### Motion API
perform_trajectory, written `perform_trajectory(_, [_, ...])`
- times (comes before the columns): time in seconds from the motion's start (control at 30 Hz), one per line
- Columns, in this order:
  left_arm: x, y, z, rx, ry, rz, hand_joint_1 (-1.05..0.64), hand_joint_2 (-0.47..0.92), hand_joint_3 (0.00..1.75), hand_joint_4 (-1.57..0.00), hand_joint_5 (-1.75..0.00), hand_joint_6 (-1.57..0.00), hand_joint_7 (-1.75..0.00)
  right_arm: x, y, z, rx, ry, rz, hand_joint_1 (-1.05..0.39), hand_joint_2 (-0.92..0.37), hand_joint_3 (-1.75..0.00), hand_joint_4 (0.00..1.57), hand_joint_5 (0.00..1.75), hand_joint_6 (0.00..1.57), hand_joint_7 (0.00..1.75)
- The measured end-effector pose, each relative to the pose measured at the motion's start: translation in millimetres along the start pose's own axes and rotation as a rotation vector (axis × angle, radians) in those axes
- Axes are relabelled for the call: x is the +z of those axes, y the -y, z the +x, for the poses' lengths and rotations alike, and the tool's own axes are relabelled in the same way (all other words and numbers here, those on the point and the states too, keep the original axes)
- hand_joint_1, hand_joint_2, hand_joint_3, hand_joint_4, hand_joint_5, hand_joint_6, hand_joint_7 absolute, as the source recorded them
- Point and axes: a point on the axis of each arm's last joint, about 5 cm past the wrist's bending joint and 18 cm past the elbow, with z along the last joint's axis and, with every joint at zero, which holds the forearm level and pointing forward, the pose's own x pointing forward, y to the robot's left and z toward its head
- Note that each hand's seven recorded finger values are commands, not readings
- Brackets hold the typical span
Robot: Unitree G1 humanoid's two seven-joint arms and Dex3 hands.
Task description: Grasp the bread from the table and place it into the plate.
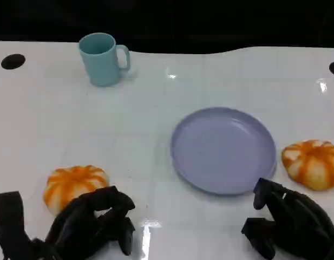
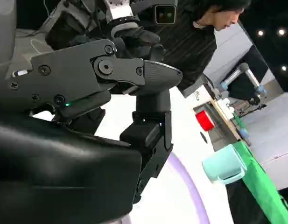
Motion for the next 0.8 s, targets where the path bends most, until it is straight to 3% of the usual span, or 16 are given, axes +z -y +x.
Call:
perform_trajectory(0.47, [0.2,0.1,0.6,0.005,0.001,0.002,-0.63,0.92,0.30,-1.20,-1.33,-1.25,-0.96,-0.6,1.0,-0.7,-0.003,-0.001,-0.003,-0.62,-0.92,-0.44,1.13,1.75,0.95,1.73])
perform_trajectory(0.8, [1.0,0.5,2.2,0.009,-0.004,0.000,-0.66,0.92,0.27,-1.23,-1.25,-1.26,-0.88,-0.7,1.6,-0.3,0.003,0.000,-0.002,-0.61,-0.92,-0.44,1.15,1.75,0.95,1.75])
